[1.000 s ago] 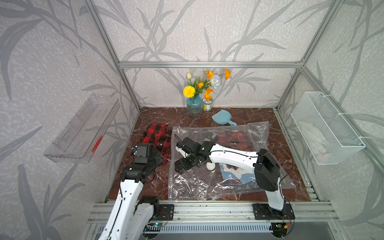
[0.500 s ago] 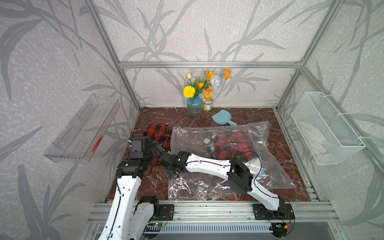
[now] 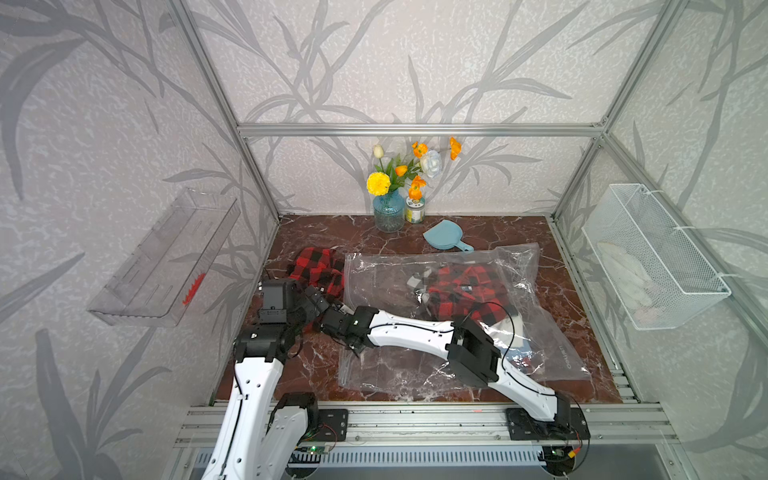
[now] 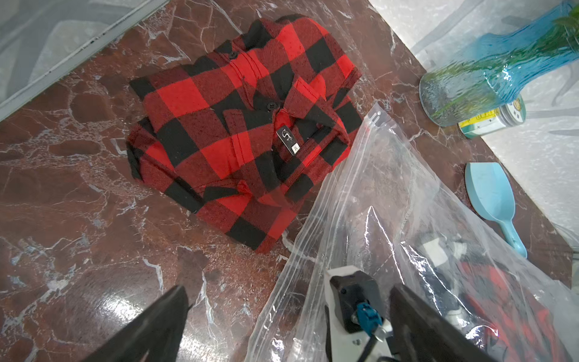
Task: Take the shirt out of the vacuum bag
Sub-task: Open the vacuum bag at the center of the board, then take out the shirt from the vacuum bag.
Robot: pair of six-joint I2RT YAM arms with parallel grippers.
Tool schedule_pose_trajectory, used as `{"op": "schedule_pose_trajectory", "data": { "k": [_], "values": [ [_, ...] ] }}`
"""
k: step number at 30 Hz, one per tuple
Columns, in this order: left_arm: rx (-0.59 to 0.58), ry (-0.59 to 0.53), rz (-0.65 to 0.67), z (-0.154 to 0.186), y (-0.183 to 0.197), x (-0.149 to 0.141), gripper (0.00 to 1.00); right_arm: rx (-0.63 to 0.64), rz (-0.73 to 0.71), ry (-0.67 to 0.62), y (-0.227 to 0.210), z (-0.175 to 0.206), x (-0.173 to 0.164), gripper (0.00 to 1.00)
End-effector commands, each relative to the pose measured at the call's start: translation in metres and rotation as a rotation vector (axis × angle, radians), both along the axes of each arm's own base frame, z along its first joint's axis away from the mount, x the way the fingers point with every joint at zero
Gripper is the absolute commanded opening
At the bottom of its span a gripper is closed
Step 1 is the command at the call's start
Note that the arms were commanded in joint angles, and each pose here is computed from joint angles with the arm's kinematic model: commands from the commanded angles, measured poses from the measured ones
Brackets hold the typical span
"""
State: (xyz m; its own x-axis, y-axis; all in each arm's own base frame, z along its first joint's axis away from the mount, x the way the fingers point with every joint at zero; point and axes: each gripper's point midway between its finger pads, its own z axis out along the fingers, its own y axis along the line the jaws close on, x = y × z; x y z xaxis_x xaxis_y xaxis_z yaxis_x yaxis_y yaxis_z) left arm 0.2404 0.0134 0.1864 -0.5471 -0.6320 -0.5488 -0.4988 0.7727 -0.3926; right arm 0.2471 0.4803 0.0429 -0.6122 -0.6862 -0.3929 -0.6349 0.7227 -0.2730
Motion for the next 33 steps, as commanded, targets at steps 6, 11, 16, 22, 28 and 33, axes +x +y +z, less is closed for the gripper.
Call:
{"op": "schedule_pose_trajectory", "data": {
  "k": [6, 11, 16, 22, 28, 33],
  "values": [
    [-0.079, 0.006, -0.109, -0.009, -0.023, 0.004, 0.99, 0.288, -0.018, -0.004, -0.019, 0.111, 0.002, 0.0],
    [-0.198, 0.008, -0.164, -0.022, -0.044, 0.011, 0.96, 0.412, -0.011, 0.007, -0.027, 0.133, -0.004, 0.0],
    [-0.299, 0.029, -0.2, -0.039, -0.061, 0.018, 0.9, 0.464, -0.042, 0.01, -0.031, 0.131, -0.005, 0.0],
    [-0.392, 0.026, -0.259, -0.047, -0.081, 0.025, 0.71, 0.485, -0.038, 0.053, -0.027, 0.135, -0.011, 0.0],
    [-0.442, 0.074, -0.284, -0.069, -0.093, 0.029, 0.62, 0.544, -0.026, 0.055, -0.028, 0.157, -0.016, 0.0],
    [-0.509, 0.092, -0.327, -0.083, -0.112, 0.044, 0.62, 0.615, -0.009, 0.096, -0.029, 0.172, -0.03, 0.0]
  ]
}}
